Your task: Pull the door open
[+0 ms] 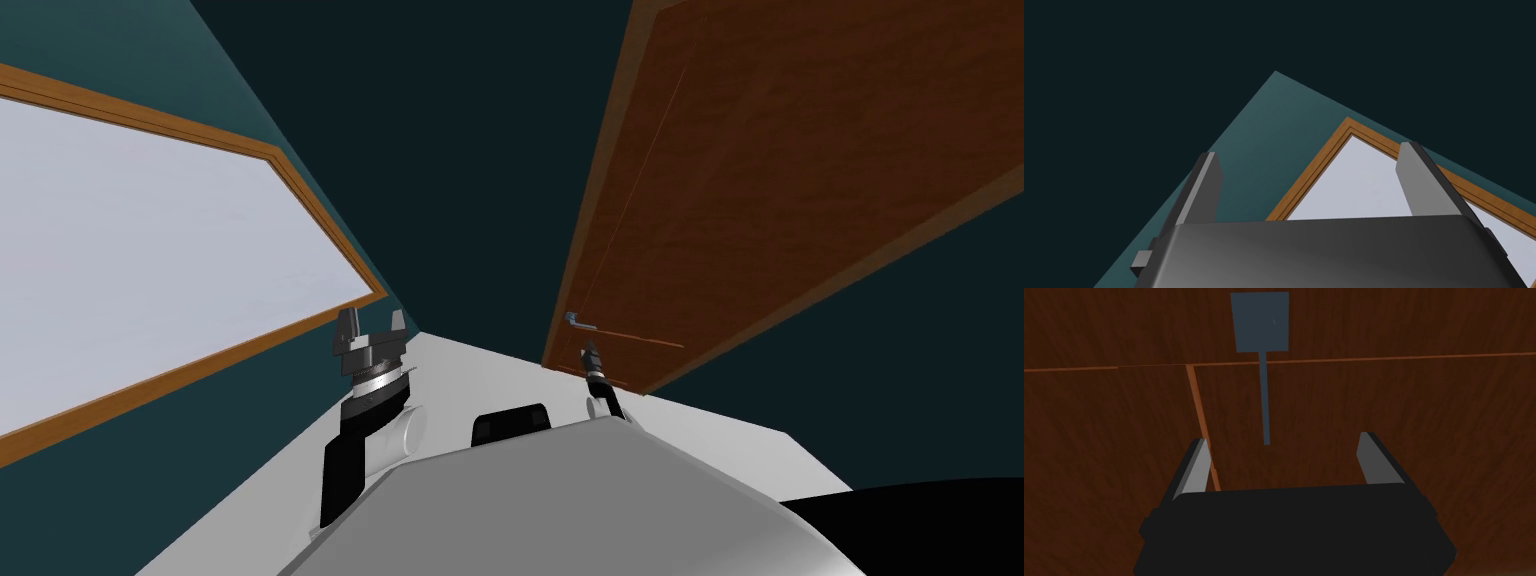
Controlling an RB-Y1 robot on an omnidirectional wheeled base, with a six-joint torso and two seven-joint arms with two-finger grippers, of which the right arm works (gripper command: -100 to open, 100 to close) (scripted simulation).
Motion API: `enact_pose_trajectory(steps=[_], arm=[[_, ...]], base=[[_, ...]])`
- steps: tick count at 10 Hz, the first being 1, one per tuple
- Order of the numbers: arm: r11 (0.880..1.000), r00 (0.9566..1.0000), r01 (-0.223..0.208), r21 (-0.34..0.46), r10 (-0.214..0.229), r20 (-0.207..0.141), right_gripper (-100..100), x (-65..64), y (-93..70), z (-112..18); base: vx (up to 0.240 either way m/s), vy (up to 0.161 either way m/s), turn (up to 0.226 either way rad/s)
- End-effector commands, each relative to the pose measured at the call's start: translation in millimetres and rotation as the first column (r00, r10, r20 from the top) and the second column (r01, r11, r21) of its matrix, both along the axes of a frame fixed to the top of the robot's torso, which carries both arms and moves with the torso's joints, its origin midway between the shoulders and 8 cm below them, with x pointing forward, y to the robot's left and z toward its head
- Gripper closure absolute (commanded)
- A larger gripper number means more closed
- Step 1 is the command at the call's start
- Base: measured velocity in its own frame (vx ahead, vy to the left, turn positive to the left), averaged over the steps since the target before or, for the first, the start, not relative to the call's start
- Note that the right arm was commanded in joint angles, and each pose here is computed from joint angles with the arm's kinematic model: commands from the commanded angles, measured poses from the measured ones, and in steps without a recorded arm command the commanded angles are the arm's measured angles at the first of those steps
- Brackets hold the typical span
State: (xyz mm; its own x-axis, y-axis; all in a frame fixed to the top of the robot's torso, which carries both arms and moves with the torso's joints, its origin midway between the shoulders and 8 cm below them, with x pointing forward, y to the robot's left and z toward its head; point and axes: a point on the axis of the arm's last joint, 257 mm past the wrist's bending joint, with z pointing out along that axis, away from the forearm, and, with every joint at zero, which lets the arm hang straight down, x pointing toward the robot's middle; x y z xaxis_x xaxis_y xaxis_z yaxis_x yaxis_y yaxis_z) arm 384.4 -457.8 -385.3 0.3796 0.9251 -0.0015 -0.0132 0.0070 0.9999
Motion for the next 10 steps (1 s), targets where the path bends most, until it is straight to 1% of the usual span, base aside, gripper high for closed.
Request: enact_pose_trajectory(steps=[1,2,3,5,10], arm=[[1.0,0.9999,0.008,0.005,-0.008,-0.011,-100,-2.8,-3.3,-5.7],[1.0,1.0,0.005,0.003,-0.005,-0.007,-100,-2.4,-2.0,-3.6],[1.0,0.9999,0.011,0.004,-0.011,-0.007,-100,-4.4,-5.7,-4.3],[1.0,0.9998,0.019,0.004,-0.019,-0.009,-100,-7.2,-10.9,-5.0],[0.999,0.9988,0.047,0.005,-0.047,-0.012,-100,-16.4,-27.6,-7.0]], base=[[0.067,-0.018,0.042],[0.03,-0.012,0.009],[0.104,-0.031,0.035],[0.173,-0.042,0.049],[0.181,-0.092,0.056]])
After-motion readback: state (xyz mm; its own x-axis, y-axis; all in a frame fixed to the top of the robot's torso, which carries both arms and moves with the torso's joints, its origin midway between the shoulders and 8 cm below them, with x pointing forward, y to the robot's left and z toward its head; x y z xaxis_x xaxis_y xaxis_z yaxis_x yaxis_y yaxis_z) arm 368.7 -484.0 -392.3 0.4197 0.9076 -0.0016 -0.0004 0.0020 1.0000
